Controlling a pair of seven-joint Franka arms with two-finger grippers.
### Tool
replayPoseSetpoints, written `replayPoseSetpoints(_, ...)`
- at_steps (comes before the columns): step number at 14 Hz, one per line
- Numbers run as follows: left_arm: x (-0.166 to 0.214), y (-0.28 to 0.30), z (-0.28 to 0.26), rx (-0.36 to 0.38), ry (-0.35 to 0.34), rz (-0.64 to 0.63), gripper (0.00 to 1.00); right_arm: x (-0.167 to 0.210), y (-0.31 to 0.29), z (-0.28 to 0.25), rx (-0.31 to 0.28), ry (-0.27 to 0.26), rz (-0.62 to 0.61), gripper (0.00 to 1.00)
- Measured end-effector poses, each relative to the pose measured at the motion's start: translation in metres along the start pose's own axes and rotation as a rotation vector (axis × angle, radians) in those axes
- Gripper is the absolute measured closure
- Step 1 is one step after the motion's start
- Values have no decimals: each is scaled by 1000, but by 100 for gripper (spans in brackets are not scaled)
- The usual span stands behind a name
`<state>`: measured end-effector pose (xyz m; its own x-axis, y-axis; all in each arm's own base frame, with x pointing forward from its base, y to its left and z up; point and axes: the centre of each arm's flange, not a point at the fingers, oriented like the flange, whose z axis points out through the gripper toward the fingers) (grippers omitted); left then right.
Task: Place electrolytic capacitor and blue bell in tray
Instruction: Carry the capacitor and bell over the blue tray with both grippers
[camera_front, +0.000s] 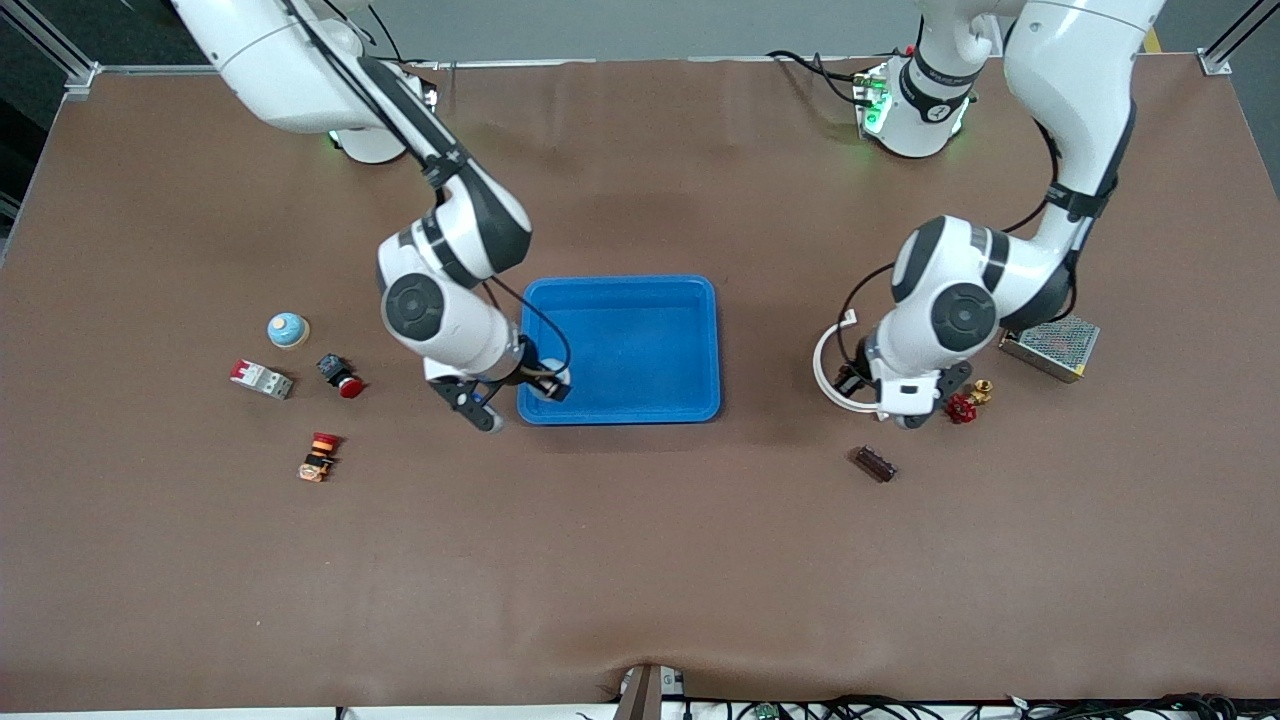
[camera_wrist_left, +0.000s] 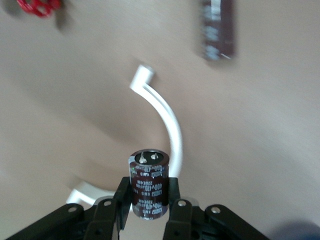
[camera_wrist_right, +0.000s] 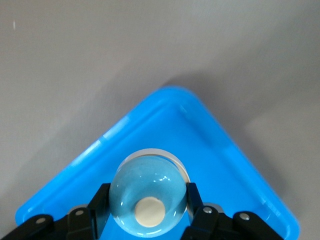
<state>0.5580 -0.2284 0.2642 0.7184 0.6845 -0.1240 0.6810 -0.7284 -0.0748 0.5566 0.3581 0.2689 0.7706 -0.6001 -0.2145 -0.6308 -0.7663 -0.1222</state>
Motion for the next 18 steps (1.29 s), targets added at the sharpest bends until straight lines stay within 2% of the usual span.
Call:
replayPoseSetpoints(3, -42, 27, -9, -18, 13, -28, 67, -15, -1, 22, -24, 7, -20, 35)
replayPoseSetpoints(7, -96, 61, -1, -25, 9, -123, 67, -3, 10, 56, -99, 89, -53, 35)
replayPoseSetpoints(11, -133, 90, 22, -22, -17, -209, 67, 0, 12, 78, -98, 113, -63, 35)
replayPoseSetpoints(16, -170, 109, 43, -54, -30, -332, 67, -4, 10, 80, -100, 125, -65, 35)
replayPoseSetpoints(18, -176, 111, 59, -45, -41, -390, 67, -3, 10, 80, -96, 128, -46, 35)
